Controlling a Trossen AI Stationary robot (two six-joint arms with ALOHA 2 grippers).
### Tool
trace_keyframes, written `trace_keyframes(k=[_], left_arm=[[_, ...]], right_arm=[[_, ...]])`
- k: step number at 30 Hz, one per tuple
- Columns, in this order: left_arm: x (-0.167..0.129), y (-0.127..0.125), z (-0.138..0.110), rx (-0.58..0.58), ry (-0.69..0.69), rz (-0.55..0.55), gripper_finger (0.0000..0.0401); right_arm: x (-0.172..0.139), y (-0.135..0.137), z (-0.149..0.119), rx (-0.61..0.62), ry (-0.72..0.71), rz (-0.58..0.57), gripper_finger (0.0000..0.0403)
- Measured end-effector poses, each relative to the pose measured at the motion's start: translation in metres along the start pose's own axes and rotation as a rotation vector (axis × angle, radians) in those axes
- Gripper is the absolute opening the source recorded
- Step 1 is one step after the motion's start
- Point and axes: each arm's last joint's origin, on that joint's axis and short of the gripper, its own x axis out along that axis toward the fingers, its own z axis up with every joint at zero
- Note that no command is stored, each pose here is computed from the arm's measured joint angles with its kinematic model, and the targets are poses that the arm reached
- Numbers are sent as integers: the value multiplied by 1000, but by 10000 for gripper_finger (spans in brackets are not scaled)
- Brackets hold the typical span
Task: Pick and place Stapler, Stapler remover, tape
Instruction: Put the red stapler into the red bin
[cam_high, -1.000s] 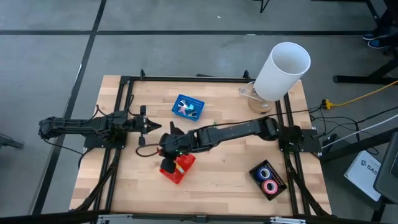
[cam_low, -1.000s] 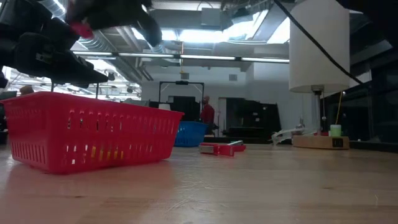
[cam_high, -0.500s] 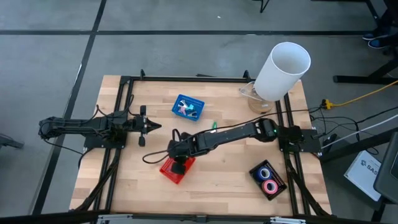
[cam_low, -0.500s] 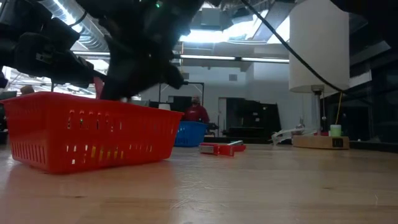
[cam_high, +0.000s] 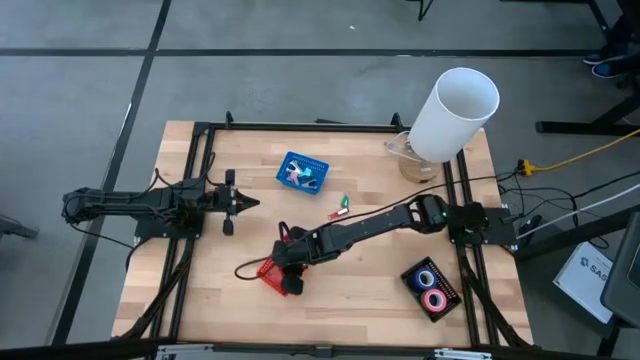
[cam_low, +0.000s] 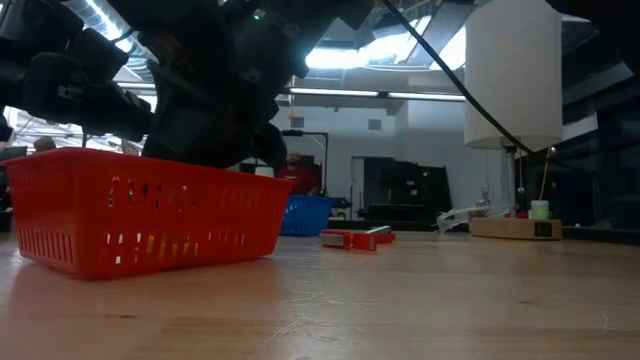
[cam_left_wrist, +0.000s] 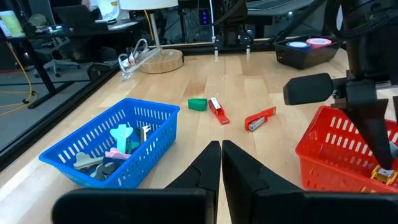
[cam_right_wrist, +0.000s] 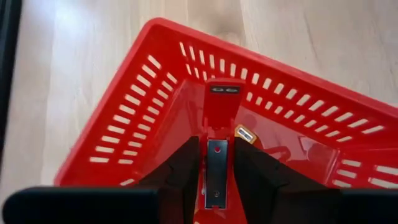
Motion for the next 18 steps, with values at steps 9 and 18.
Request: trace_keyframes(k=[9, 18], left_arm=[[0, 0, 0, 0, 0, 0, 11], [0, 0, 0, 0, 0, 0, 8]], right_arm=[[0, -10, 5, 33, 1, 23, 104], [0, -10, 6, 76, 2, 37, 208]])
